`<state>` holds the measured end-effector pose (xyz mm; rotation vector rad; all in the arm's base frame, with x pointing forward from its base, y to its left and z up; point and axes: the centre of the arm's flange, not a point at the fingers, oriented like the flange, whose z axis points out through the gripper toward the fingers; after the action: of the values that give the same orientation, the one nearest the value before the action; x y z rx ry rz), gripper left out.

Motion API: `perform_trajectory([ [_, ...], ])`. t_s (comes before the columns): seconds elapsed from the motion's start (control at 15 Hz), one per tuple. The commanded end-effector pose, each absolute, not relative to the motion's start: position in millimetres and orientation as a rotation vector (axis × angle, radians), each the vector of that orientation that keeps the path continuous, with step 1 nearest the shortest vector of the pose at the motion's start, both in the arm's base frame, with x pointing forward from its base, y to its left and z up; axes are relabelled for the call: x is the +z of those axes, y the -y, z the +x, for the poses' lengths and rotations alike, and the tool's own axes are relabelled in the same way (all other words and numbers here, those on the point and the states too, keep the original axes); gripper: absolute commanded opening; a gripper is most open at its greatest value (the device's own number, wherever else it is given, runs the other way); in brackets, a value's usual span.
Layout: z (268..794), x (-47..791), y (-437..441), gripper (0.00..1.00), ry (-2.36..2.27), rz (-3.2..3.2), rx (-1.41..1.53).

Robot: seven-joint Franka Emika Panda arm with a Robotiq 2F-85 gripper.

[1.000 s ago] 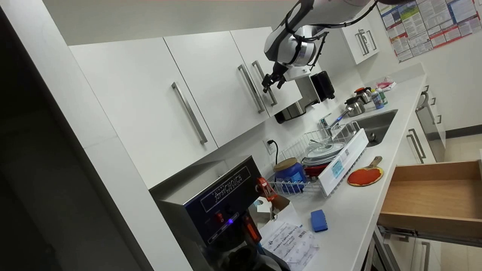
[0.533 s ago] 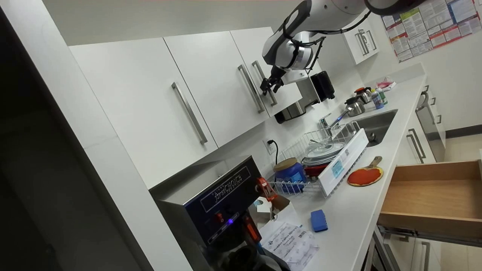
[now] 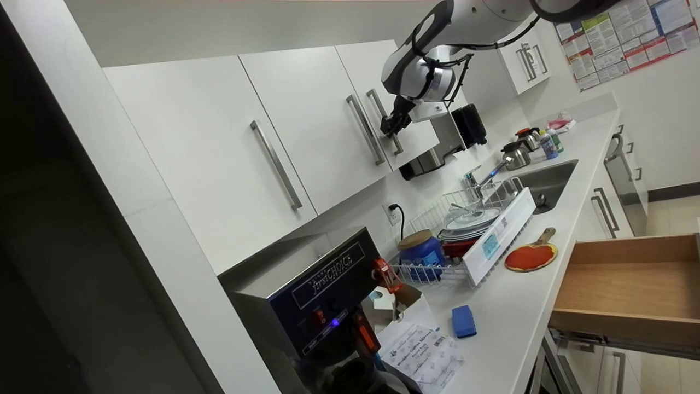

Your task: Open the right file cabinet drawer on top of rack

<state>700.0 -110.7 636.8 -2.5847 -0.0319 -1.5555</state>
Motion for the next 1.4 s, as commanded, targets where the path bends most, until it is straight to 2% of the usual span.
perform_trajectory([
  [0.0,696,645,115,0.05,0.052,-2.549,-1.578],
  [0.2,686,648,121,0.01,0.053,-2.538,-1.543],
  [0.27,683,650,125,0.04,0.052,-2.533,-1.537],
  [1.33,614,664,243,0.04,0.19,-2.438,-1.343],
])
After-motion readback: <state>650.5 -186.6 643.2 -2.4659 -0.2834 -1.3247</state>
